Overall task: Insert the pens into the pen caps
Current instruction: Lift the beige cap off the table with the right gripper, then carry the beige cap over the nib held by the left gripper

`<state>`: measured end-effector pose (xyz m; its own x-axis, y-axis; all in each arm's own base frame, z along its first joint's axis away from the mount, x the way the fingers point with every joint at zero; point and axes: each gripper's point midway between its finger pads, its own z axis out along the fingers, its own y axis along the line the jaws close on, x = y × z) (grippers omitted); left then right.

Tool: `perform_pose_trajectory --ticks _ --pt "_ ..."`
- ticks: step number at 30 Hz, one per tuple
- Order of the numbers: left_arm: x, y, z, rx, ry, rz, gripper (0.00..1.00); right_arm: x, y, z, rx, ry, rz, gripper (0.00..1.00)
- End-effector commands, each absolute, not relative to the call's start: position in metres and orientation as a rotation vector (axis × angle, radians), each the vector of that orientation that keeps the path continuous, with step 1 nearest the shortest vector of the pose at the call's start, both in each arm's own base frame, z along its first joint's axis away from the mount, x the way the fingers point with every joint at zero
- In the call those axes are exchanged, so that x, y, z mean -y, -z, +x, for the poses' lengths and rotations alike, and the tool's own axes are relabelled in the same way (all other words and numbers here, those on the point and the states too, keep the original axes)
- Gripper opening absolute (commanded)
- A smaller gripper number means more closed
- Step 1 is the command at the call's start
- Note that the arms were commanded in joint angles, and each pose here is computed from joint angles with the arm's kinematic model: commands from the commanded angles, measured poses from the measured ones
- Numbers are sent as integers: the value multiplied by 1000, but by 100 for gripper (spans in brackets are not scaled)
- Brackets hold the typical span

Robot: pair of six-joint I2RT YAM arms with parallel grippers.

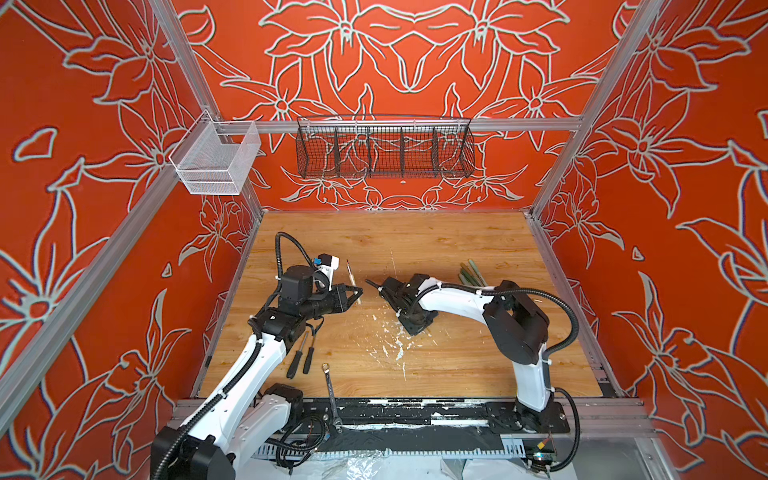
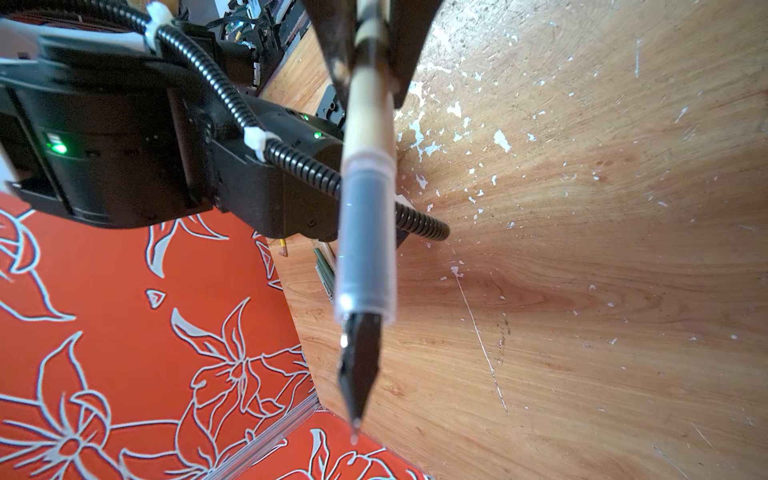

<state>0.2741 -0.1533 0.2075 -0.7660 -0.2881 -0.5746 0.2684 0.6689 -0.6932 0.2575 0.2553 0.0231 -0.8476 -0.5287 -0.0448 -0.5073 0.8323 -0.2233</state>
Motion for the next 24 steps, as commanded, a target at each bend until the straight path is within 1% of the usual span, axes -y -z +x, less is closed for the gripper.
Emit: perform_pose_trajectory --ticks 1,5,14,15,19,24 --pt "153 -220 274 -2179 1062 3 0 -259 0 252 -2952 243 -846 13" --pt "155 -219 275 -2179 1074 5 0 -265 -12 257 -2924 162 -838 12" --pt "173 -211 274 -2190 1153 62 0 -274 -57 278 -2827 -228 -677 12" --pt "178 -201 275 -2225 1161 60 0 -274 -63 282 -2812 -273 -650 12" --pt "198 -186 272 -2264 1196 115 0 -273 -81 293 -2772 -425 -552 13" --pt "222 -163 264 -2276 1284 177 0 -272 -100 305 -2715 -548 -457 13"
